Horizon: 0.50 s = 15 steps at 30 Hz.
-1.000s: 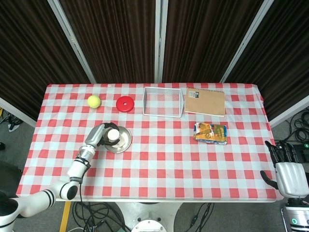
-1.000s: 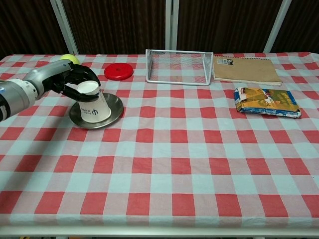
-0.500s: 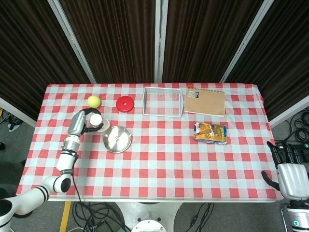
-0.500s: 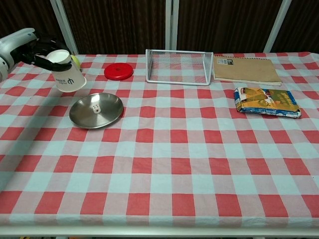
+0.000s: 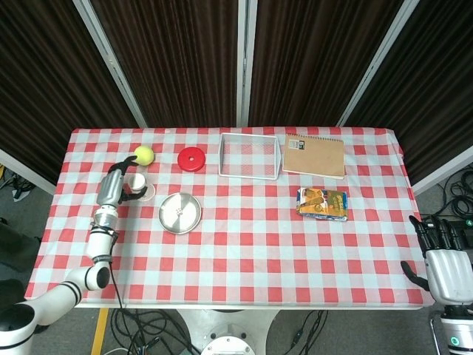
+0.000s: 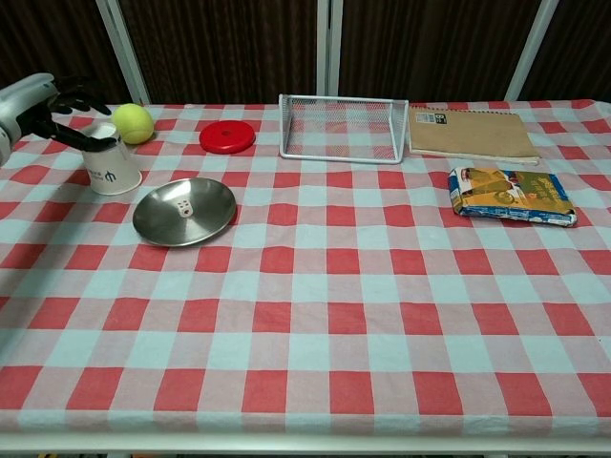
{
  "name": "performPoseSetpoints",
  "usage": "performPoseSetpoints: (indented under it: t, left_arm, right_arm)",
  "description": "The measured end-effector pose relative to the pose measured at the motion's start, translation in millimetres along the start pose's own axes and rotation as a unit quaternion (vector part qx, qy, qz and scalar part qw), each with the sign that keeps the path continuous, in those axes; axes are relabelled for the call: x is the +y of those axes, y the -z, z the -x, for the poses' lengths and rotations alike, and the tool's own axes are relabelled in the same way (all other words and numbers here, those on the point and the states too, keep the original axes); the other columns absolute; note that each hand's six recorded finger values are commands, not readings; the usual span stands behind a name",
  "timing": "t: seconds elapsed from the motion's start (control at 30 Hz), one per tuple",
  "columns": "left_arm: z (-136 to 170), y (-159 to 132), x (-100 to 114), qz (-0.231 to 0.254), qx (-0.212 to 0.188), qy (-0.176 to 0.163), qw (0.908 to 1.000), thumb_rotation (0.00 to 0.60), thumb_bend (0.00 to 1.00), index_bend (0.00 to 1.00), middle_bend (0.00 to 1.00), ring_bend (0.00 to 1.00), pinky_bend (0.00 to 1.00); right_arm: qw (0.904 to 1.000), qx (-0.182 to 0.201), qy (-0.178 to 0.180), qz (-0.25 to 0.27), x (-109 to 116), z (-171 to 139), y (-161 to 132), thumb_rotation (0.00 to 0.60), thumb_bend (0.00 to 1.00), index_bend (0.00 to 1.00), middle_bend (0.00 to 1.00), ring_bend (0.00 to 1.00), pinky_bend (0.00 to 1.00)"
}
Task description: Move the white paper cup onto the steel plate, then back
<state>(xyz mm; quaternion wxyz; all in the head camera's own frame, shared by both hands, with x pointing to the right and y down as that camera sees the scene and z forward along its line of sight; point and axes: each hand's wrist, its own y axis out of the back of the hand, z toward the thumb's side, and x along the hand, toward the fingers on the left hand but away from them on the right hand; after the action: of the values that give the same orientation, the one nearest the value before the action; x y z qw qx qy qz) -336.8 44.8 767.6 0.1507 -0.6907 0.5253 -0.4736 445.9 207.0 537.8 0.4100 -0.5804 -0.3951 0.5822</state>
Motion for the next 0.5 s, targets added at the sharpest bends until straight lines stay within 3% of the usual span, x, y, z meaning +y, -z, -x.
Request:
performPoseSetpoints:
  t: [0.2,0.3,0.43,0.5]
  left_arm:
    - [29.4,2.3,43.7,-0.013,-0.037,-0.049,0.998,0.6,0.25,0.16,0.2,0.11,0.07]
    - [53.6,13.8,72.8,-0.067,-0.05,-0.084,0.993,0.6,0.25,0.18,0.21,0.11,0.06]
    - [98.3,34.2,110.7,-0.177,-0.051,-0.116,0.9761,0.6,0.25,0.2,0.23,0.11,0.05]
    - [119.0,41.5,123.6,-0.208,-0.044,-0.122,0.9695,0.6,0.25,0.2,0.23,0.11,0.05]
  right_arm:
    - [0.9999,-0.011,0.001,0.008,-1.7,2.2,12.4,0.6,0.16,0.03,0.16,0.0,0.01]
    - [0.9996,-0.022,0.003,0.018,-4.8,2.4,21.2,0.6,0.16,0.03,0.14,0.0,0.01]
    - [0.9991,-0.027,0.002,0.034,-9.8,3.2,28.9,0.6,0.16,0.03,0.12,0.0,0.01]
    - [0.9987,-0.022,0.001,0.046,-11.1,3.9,27.9,0.6,0.16,0.03,0.12,0.0,0.01]
